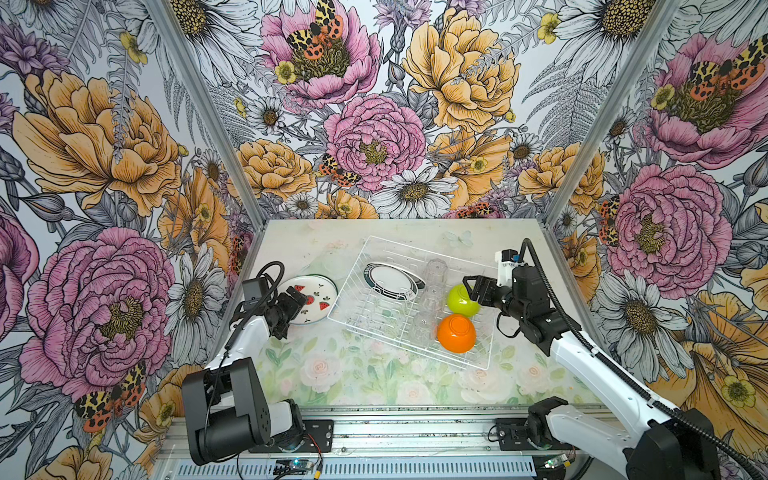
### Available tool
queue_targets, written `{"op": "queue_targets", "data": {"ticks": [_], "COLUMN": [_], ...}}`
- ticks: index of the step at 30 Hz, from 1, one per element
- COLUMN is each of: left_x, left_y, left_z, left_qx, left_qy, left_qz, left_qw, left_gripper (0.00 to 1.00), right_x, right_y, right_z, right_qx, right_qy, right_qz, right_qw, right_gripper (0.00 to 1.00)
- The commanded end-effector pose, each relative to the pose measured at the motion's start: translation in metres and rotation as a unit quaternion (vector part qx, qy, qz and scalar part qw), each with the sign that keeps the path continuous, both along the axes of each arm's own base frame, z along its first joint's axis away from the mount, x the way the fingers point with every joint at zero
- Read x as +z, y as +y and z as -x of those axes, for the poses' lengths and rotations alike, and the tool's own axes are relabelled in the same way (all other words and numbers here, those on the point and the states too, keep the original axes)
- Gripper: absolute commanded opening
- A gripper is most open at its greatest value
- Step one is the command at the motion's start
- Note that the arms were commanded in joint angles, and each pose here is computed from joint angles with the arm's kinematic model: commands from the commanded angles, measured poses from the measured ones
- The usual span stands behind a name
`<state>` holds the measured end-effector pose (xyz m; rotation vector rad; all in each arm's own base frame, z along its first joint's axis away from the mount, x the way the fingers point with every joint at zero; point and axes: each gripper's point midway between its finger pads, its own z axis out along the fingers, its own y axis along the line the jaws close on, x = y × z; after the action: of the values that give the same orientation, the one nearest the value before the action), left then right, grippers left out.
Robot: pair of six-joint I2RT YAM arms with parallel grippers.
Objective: Unload the mixed dishes from the dish rack
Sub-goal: 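Lower the plate flat onto the teal-rimmed plate with the left gripper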
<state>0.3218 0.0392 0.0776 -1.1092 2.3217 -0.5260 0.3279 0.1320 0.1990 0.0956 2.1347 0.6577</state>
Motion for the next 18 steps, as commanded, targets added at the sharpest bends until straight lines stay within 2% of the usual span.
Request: {"op": "queue_targets", "data": {"ticks": [1,7,12,18], "left_x": [0.014,0.006,0.003,0.000], "left_y": [0.006,0.007,0.016,0.012], "left_z": [-0.014,-0.015,-0.011,-0.019], "left_qx": [-0.015,-0.036,-0.060,-0.079], "left_qy": [-0.011,0.030,0.073,0.087], "left_qz": [-0.046,-0.061,-0.114,-0.122], "left_qw": [0.999,0.997,0.989,0.985], "left_gripper": [0.99,0.99,0.99,0.99], "right_x": [0.020,0.019,0.019,0.020], "right_y": [0.000,-0.002,-0.004,-0.005], "right_z": [-0.004,-0.002,-0.001,0.000], "right_qx": [0.008,0.008,0.006,0.008], "right_qy": [-0.029,-0.030,-0.032,-0.033], "right_qz": [0.000,0.002,0.002,0.001], "right_qw": [1.000,1.000,0.999,0.999], "right_gripper": [0.74,0.74,0.75,0.75]}}
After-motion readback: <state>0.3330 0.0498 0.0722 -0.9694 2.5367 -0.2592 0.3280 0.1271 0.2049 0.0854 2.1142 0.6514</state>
